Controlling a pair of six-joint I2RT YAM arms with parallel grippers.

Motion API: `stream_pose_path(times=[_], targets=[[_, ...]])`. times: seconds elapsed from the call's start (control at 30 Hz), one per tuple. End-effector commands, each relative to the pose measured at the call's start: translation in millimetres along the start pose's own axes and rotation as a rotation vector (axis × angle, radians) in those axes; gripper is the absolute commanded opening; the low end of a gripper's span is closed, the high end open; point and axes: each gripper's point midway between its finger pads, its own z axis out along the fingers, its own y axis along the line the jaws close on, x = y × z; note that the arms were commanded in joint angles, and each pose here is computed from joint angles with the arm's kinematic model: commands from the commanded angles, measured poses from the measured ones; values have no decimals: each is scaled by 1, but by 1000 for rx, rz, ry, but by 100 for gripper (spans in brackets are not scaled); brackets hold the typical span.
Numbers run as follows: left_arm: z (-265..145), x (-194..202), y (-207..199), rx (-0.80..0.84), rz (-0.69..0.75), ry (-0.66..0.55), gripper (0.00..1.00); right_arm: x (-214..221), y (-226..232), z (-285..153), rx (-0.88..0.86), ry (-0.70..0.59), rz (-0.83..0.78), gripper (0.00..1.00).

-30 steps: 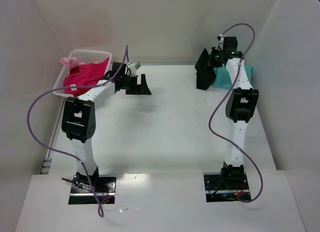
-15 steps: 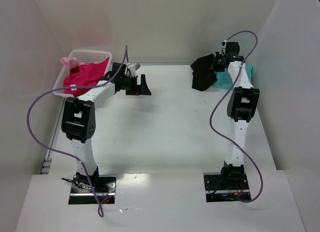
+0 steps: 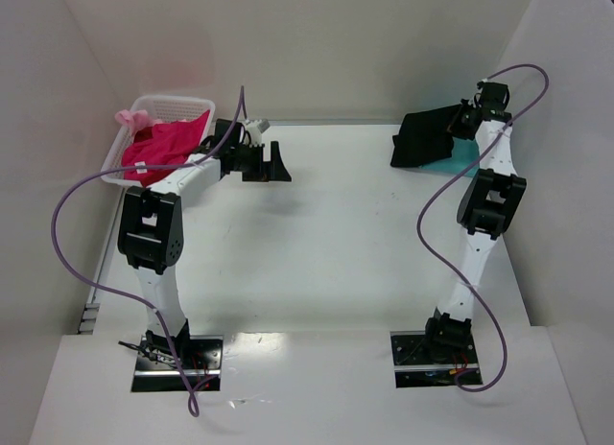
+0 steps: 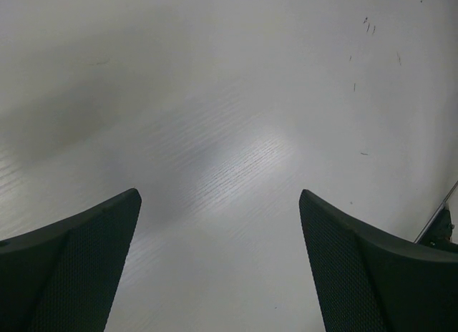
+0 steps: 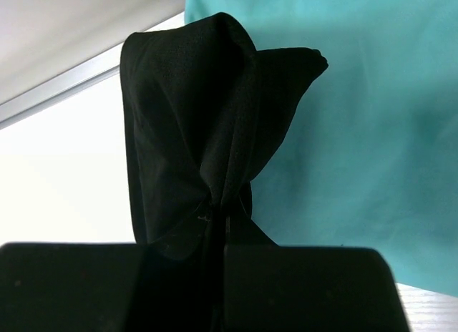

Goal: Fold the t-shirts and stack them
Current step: Put the neatly folded tshirt into the corner of the board with the right arm

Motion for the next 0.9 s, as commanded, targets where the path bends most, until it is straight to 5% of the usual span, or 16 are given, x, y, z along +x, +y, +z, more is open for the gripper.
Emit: stream_pose_path(times=[0.0,0.33,0.57,0.87], targets=[[-1,-23,-9,43,23,-53,99,-39,23,-28,-37,-103,-53,0],[1,-19,-7,43,3,-52,99,-44,96,-33,-267,-118,-67,0],[-5,-12,-10,43,2,-51,99,-29,131,-18,-306,-84,-99,0],[-5,-16,-11,47,3,-65,99,-67,142,-44,-265,-190,-122,0]])
